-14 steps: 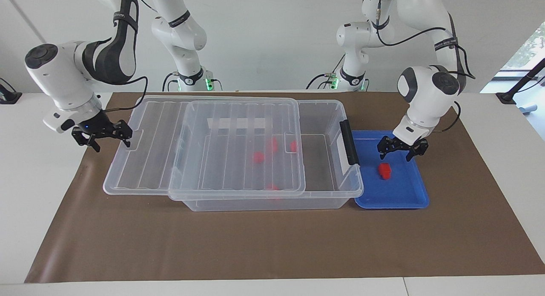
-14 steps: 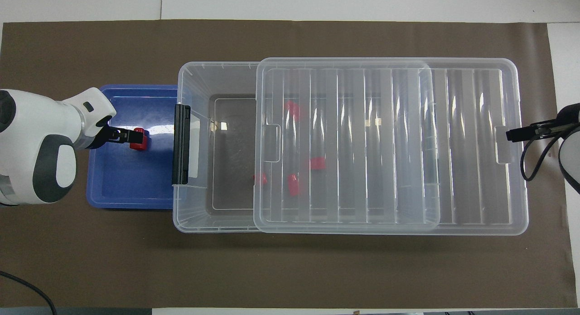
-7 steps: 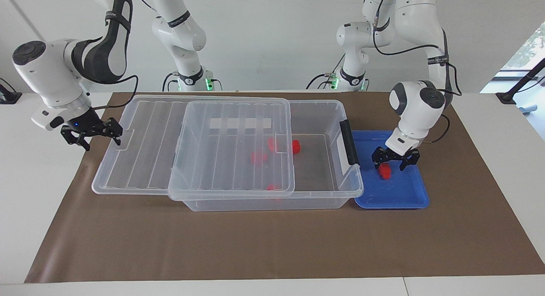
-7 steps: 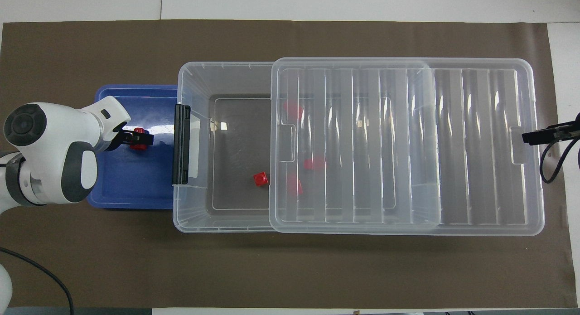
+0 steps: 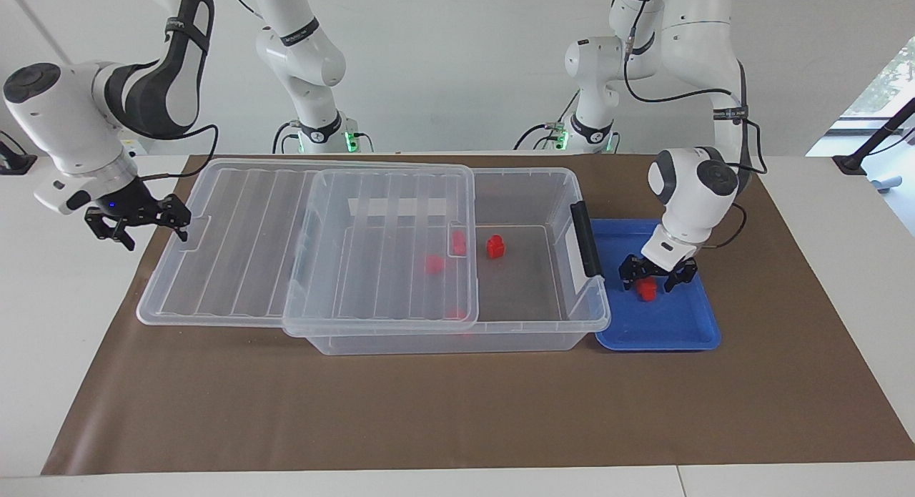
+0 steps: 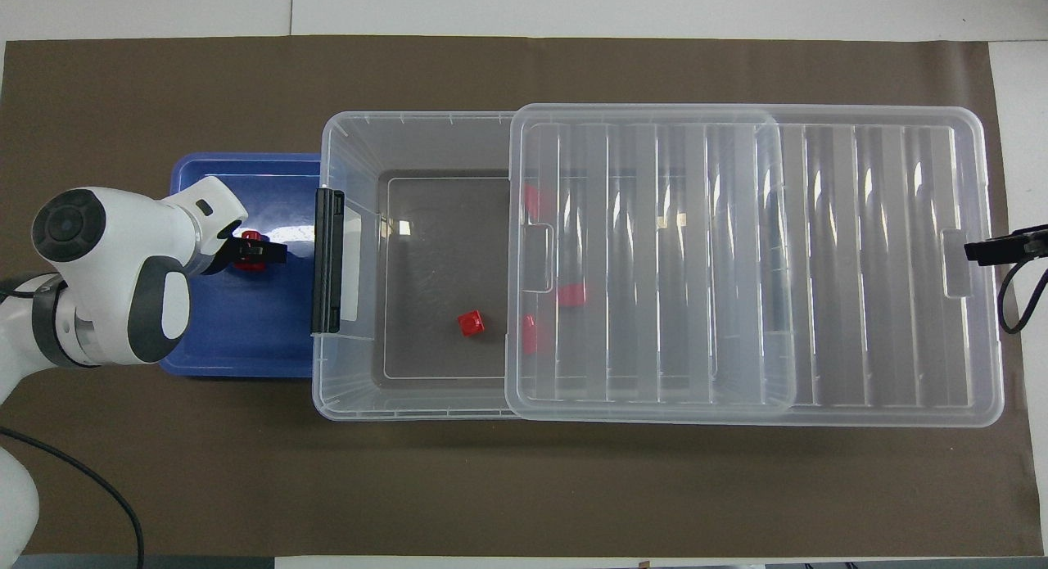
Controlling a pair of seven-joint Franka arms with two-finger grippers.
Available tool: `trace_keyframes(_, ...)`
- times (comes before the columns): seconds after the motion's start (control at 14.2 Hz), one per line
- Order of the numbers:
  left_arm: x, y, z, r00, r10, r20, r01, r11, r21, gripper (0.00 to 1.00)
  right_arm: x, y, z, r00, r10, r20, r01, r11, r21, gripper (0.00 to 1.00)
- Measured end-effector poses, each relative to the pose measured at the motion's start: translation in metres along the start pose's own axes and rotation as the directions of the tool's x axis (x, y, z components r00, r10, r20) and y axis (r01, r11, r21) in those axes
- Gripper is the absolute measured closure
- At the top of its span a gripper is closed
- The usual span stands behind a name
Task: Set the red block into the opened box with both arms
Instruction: 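Grasp the red block in the blue tray with the left gripper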
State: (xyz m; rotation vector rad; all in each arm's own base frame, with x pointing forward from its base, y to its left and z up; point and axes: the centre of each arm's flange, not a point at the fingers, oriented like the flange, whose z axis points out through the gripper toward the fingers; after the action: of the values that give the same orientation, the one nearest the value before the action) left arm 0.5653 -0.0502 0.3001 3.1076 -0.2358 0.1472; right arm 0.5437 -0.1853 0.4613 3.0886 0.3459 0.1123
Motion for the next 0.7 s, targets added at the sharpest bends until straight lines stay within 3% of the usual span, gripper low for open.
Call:
trace_keyframes(0.14, -0.001, 0.001, -0.004, 1.000, -0.003, 0.006, 0.003, 1.000, 0.000, 0.00, -0.002, 0.003, 0.000, 1.000, -0.007, 0.000, 0.007, 1.000, -0.001, 0.00)
trace_keyframes(0.49, -0.001, 0.001, -0.007, 1.000, -0.003, 0.005, 0.003, 1.000, 0.000, 0.59, -0.003, 0.006, -0.001, 1.000, -0.006, 0.000, 0.006, 1.000, -0.003, 0.00)
trace_keyframes(0.56, 0.000, 0.001, -0.009, 1.000, -0.003, 0.001, 0.003, 1.000, 0.000, 0.66, -0.002, 0.006, -0.002, 1.000, -0.007, -0.001, 0.007, 1.000, -0.004, 0.00)
trace_keyframes(0.7, 0.002, 0.001, -0.022, 1.000, -0.003, -0.011, 0.003, 1.000, 0.001, 0.66, 0.002, 0.003, -0.010, 1.000, -0.015, 0.004, 0.015, 1.000, -0.002, 0.00)
